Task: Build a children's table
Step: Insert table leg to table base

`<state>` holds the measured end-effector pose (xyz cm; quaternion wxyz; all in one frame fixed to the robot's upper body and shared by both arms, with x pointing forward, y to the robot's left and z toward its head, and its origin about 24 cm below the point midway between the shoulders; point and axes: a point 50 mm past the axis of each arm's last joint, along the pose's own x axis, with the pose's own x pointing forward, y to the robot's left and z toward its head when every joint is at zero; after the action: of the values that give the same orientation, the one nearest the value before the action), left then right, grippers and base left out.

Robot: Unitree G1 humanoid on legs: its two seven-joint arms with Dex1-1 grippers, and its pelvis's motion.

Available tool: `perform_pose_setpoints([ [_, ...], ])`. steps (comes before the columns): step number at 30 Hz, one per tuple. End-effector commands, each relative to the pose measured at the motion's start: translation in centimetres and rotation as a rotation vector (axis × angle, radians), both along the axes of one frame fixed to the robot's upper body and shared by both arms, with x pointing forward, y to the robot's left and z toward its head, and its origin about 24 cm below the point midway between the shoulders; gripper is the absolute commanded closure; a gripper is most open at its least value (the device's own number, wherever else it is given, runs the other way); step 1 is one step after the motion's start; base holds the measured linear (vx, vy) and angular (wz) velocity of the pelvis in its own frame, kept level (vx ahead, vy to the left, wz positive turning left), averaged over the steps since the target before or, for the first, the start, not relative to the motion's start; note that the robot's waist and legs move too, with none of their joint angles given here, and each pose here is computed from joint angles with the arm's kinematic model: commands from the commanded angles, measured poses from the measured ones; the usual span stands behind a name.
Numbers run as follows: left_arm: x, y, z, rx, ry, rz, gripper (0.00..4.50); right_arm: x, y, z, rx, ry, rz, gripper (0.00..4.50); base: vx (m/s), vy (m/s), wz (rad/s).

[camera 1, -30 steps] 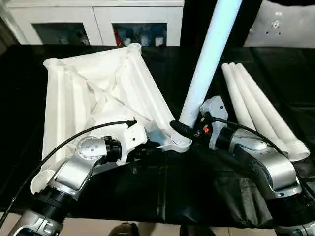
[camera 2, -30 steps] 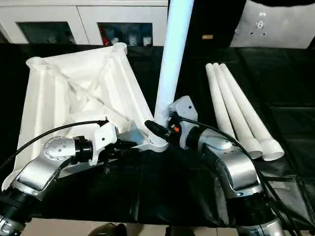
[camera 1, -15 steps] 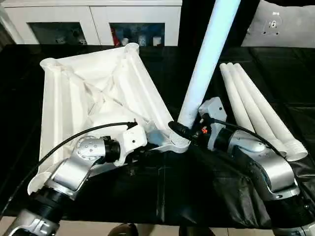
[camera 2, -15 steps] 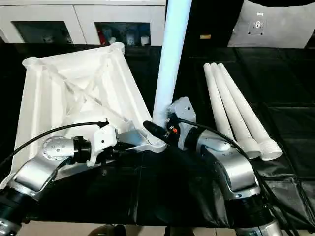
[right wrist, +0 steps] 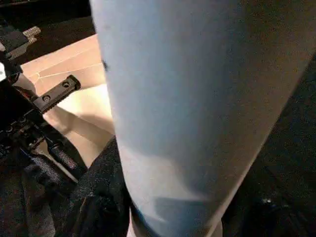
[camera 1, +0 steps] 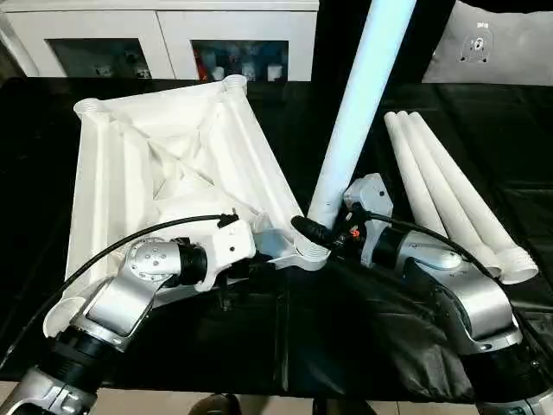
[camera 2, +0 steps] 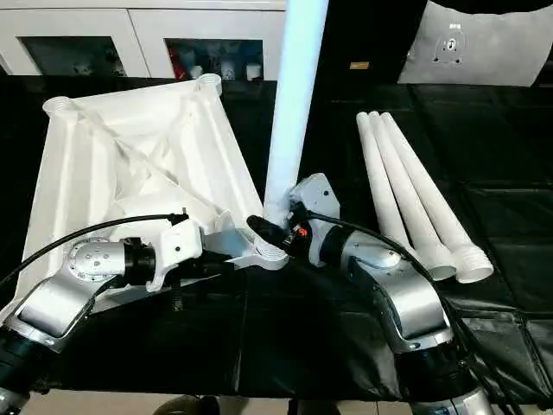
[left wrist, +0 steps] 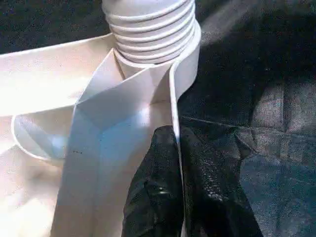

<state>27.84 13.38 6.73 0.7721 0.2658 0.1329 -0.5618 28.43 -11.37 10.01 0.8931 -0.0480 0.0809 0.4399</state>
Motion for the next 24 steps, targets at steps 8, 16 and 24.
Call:
perform_pose_setpoints([
  [8,0.16,1.47,-1.84,0.088,0.058,0.103,3.83,-0.05,-0.01,-1.21,-0.033,0.054,-0.006,2.6,0.0,0.0,0.0],
  [16,-0.19,1.47,-1.82,0.106,0.107,0.07,4.09,-0.15,-0.09,-1.22,-0.036,0.054,-0.006,2.6,0.0,0.0,0.0],
  [24,-0.03,1.19,-1.66,0.07,0.109,0.073,4.5,-0.12,-0.04,-1.25,-0.037,0.058,-0.001,2.6,0.0,0.0,0.0],
])
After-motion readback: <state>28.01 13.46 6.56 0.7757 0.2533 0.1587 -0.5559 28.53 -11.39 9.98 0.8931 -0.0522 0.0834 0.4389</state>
